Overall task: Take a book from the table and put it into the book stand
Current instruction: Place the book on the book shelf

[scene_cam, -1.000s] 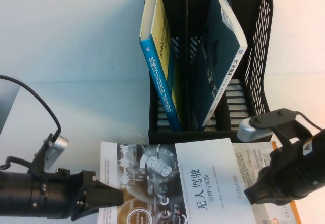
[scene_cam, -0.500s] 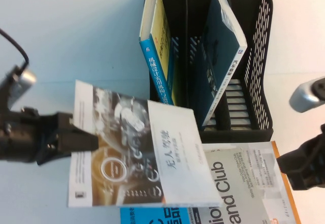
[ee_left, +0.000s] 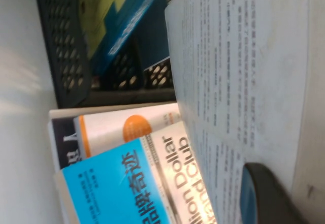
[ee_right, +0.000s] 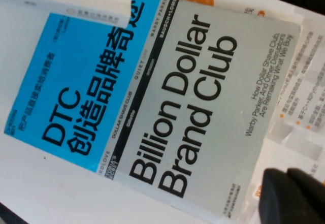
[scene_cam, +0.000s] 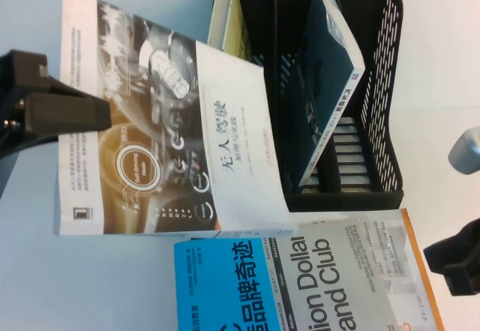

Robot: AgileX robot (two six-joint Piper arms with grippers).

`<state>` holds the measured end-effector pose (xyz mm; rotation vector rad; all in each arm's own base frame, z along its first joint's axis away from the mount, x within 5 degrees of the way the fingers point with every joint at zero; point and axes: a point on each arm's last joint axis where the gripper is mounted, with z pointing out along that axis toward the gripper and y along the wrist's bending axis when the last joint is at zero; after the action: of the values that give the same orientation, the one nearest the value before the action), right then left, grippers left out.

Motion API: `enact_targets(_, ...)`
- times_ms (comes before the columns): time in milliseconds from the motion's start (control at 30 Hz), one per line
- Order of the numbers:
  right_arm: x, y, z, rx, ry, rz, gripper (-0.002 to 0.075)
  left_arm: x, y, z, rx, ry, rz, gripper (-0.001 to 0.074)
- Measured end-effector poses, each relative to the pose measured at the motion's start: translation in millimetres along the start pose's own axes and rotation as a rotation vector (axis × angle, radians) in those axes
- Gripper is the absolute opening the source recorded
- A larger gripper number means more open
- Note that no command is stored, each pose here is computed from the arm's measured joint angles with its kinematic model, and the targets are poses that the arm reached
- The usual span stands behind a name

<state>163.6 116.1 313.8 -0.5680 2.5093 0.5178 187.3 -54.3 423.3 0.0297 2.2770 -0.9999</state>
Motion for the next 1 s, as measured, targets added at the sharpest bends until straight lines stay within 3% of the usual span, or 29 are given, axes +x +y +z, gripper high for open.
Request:
enact_targets(367, 9, -14, -1, 0.152, 0.096, 0.012, -0.0001, -11, -68, 10, 0.187, 0.013, 0.125, 0.0102)
enact_targets(667, 21, -17, -5, 0.191, 0.232, 0.016, -0.0001, -38, -126, 83, 0.236, 0.091, 0.232, 0.0102)
enact_targets(767, 27, -16, -12, 0.193, 0.256, 0.015, -0.0001, -50, -129, 125, 0.210, 0.124, 0.227, 0.0102)
enact_targets(1000, 39, -15, -42, 0.212, 0.179, -0.014, -0.0001, -80, -110, 206, 0.065, 0.122, 0.268, 0.0102)
